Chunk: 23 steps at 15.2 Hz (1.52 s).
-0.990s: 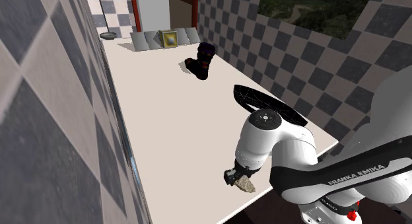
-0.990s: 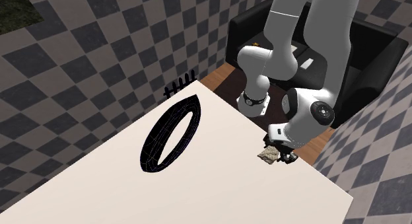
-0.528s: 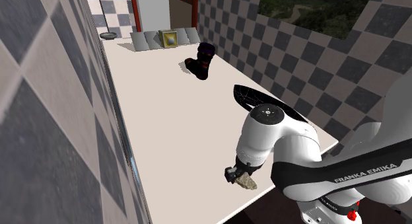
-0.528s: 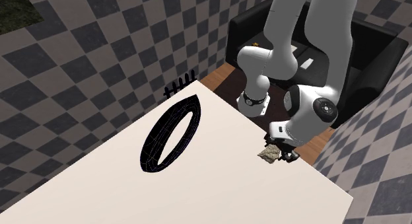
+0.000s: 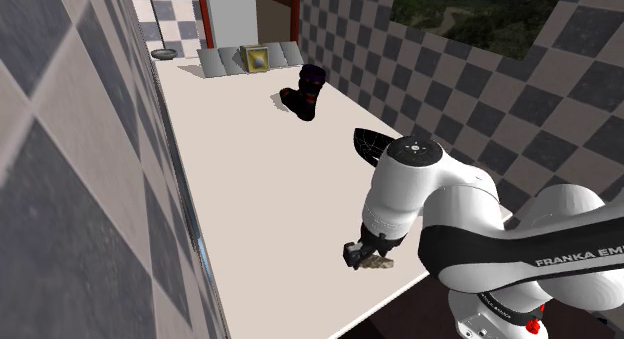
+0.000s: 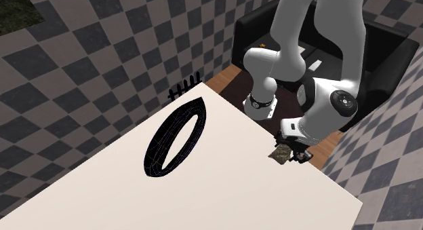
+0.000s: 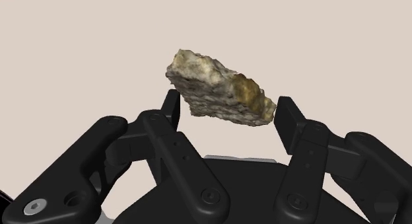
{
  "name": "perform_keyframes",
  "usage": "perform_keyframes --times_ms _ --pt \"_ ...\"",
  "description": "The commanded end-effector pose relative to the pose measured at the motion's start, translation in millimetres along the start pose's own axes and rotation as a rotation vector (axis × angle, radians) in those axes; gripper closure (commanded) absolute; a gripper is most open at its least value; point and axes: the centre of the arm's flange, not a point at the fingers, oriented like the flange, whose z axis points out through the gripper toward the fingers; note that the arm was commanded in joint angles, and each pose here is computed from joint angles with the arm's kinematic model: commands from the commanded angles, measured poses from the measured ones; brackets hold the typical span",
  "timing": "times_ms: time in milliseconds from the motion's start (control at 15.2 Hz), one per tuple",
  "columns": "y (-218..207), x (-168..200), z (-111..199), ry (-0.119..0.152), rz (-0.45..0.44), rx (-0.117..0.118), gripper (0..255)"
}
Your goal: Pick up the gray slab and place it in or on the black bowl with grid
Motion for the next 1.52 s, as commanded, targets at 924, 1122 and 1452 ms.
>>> perform_keyframes --times_ms 924,1122,1452 --pt "7 4 -85 -0.001 0.0 0.0 255" --pt "8 5 -100 -0.001 0.0 0.0 255" --pt "29 23 -111 -0.001 0.0 0.0 255"
